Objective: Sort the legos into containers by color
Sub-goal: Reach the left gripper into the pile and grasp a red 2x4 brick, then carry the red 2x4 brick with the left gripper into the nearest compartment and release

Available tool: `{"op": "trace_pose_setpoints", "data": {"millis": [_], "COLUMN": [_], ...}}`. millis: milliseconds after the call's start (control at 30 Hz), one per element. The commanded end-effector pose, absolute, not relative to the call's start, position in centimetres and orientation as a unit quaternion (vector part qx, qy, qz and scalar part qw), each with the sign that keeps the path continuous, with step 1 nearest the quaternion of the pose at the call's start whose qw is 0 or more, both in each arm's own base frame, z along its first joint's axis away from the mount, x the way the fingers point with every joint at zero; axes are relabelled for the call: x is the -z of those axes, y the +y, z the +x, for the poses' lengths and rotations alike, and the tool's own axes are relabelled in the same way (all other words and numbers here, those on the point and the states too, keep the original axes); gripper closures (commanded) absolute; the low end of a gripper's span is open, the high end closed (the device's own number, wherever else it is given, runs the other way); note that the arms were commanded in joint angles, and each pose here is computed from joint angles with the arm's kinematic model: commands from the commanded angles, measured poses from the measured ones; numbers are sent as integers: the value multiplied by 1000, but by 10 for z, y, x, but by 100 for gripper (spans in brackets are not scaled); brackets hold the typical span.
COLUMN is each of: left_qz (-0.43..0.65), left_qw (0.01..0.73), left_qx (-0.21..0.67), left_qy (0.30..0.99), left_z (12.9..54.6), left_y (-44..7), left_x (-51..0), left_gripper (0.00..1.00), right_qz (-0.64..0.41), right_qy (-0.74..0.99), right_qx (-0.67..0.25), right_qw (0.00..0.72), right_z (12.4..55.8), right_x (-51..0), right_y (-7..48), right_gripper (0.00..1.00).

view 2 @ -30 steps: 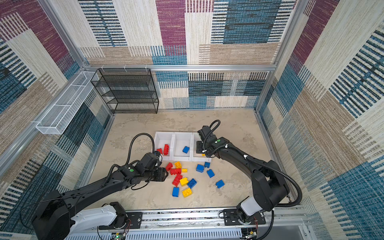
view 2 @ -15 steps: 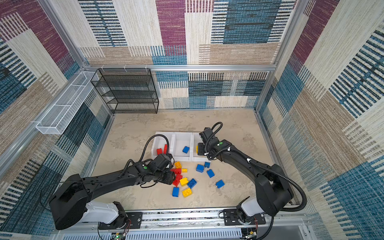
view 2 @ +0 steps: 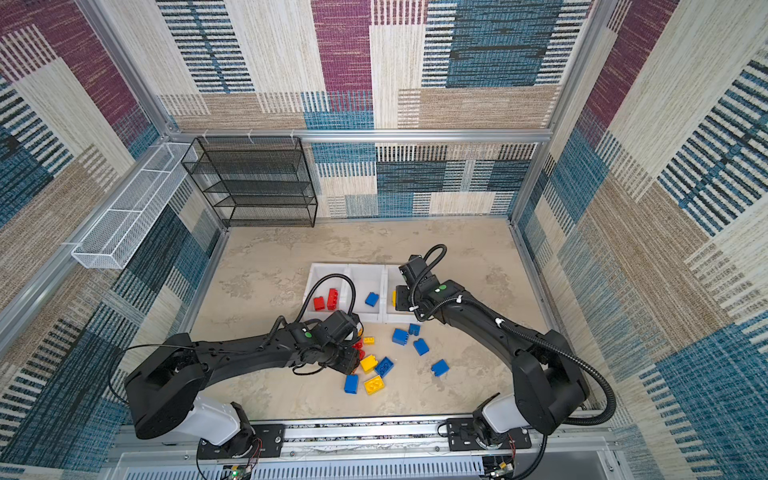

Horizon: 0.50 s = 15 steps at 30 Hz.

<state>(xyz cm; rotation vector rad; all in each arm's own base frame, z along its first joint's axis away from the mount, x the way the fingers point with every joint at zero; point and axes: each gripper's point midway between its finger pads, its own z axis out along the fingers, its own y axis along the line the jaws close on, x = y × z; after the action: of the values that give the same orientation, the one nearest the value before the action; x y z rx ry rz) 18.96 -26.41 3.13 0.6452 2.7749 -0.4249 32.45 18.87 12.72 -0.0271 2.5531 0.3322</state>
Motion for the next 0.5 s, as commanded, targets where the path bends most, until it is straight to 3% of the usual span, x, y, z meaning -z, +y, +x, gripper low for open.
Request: {"op": "trace_pose_setpoints", "data": {"millis": [0, 200, 467], "left_qz": [243, 260, 263], "left_qw": [131, 126, 128], "left_qx": [153, 144, 132], "left_qy": [949, 946, 947], "left_z": [190, 188, 188], "left_y": [-274, -281, -280], "left_x": [-33, -26, -22], "left_gripper": [50, 55, 72], "right_qz": [-1, -1, 2], "right_qy": [949, 950, 949], "right_qx": [-129, -126, -126], "right_qw": [287, 284, 289], "right_z": [326, 324, 322], "right_x": [-133, -131, -133], "right_y": [189, 187, 184], "right_gripper": [43, 43, 44]}}
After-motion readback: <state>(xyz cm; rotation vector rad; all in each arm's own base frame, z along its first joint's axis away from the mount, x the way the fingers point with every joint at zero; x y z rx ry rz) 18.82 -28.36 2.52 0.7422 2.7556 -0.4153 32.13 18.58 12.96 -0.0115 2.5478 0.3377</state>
